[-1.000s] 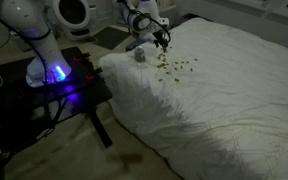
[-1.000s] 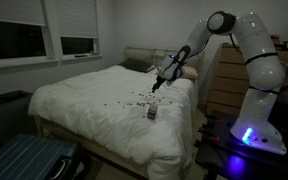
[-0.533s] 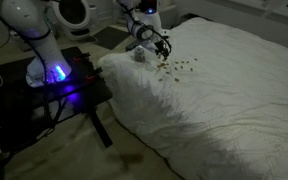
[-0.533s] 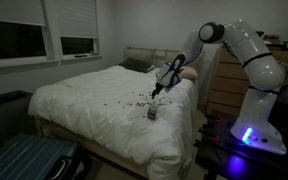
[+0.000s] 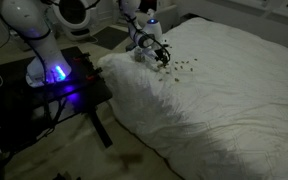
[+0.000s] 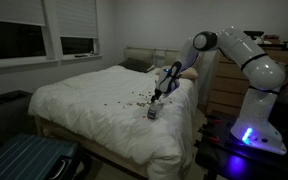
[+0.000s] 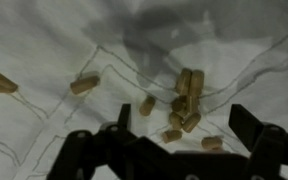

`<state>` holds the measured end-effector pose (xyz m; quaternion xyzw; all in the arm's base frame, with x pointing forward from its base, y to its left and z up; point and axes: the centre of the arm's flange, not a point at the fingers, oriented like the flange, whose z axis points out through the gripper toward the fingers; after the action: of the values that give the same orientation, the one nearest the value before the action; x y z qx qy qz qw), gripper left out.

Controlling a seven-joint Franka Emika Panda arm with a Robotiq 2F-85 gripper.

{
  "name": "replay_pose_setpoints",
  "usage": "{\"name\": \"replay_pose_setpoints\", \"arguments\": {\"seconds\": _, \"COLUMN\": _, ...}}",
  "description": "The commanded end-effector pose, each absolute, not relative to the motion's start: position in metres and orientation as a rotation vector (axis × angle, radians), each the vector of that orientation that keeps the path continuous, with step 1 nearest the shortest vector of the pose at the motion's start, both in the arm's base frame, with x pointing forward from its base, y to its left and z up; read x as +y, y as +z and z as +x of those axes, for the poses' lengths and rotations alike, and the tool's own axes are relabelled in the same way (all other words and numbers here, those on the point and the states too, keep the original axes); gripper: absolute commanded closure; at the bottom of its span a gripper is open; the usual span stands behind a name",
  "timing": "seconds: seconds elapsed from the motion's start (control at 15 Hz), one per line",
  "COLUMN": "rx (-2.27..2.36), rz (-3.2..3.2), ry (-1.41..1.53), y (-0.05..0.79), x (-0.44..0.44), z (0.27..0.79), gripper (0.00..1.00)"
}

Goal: Put some of the objects from the bed into the bottle

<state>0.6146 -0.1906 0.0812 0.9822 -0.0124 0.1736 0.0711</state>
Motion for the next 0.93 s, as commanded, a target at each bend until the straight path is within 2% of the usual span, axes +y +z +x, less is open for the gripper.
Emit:
{"name": "replay_pose_setpoints", "arguments": {"seconds": 0.0, "rx": -0.091, "rz": 2.953, "ry": 0.496, "y": 0.071, "x": -0.194, "z": 0.629, "gripper": 0.00}}
{"name": "replay_pose_setpoints", "arguments": {"seconds": 0.87, "rx": -0.080, "rz": 2.955, "ry": 0.456, "y": 0.055, "x": -0.190, "z": 0.639, "gripper": 0.00}}
